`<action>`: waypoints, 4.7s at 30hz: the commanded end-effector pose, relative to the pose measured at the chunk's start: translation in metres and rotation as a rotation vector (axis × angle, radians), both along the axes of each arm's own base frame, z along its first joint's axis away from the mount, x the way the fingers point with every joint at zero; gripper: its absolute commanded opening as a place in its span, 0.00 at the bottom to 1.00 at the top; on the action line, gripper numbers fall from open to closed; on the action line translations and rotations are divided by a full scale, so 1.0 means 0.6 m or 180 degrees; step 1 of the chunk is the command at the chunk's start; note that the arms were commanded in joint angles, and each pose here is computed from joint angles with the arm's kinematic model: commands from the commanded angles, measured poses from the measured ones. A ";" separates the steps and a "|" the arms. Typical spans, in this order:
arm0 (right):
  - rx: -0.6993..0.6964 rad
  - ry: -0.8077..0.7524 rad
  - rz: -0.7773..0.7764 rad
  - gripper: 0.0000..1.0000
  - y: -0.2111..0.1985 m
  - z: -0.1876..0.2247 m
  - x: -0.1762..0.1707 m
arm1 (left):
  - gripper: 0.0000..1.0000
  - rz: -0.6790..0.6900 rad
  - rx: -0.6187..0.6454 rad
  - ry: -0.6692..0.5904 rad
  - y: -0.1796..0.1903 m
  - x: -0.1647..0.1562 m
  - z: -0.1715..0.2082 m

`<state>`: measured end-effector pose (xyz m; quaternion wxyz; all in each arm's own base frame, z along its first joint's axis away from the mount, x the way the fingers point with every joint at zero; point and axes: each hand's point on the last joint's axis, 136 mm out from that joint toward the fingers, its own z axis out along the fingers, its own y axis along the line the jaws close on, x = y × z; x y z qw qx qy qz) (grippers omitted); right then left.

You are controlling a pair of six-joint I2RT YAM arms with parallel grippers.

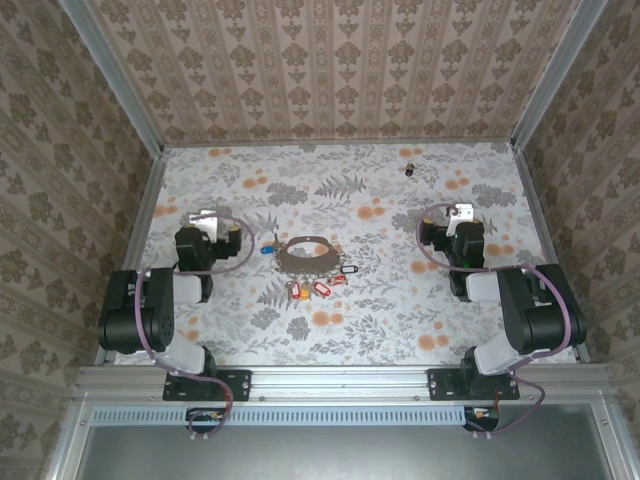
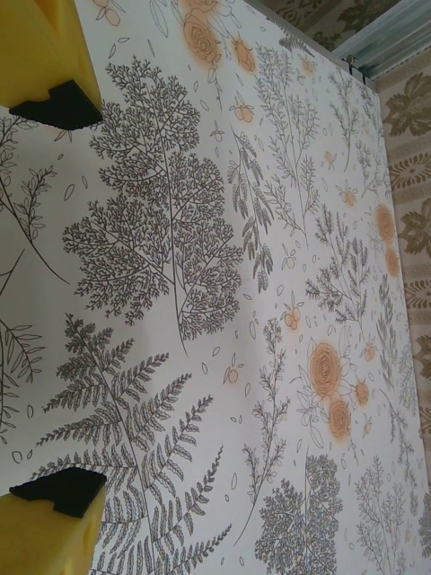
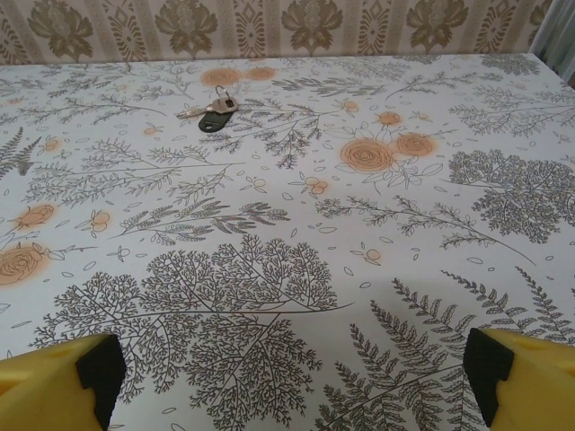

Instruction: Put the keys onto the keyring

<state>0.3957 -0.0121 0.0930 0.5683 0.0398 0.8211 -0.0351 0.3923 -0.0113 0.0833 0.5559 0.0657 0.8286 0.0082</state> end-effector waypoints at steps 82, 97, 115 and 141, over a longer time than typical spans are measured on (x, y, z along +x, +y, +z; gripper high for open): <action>0.1671 0.2281 -0.0299 0.56 0.133 -0.097 0.101 | 1.00 -0.0475 -0.0212 0.1412 -0.172 -0.013 0.094; 0.1270 0.2253 0.0308 0.56 0.162 -0.019 -0.135 | 1.00 -0.1254 -0.0036 0.1407 -0.239 -0.058 0.093; -0.1838 0.0936 0.4666 0.43 0.422 -0.020 -0.114 | 1.00 -0.2549 -0.0108 0.1257 -0.333 -0.132 0.076; -0.2807 0.0793 0.4936 0.27 0.465 -0.122 -0.035 | 0.96 -0.2369 -0.0271 0.1314 -0.314 -0.105 0.067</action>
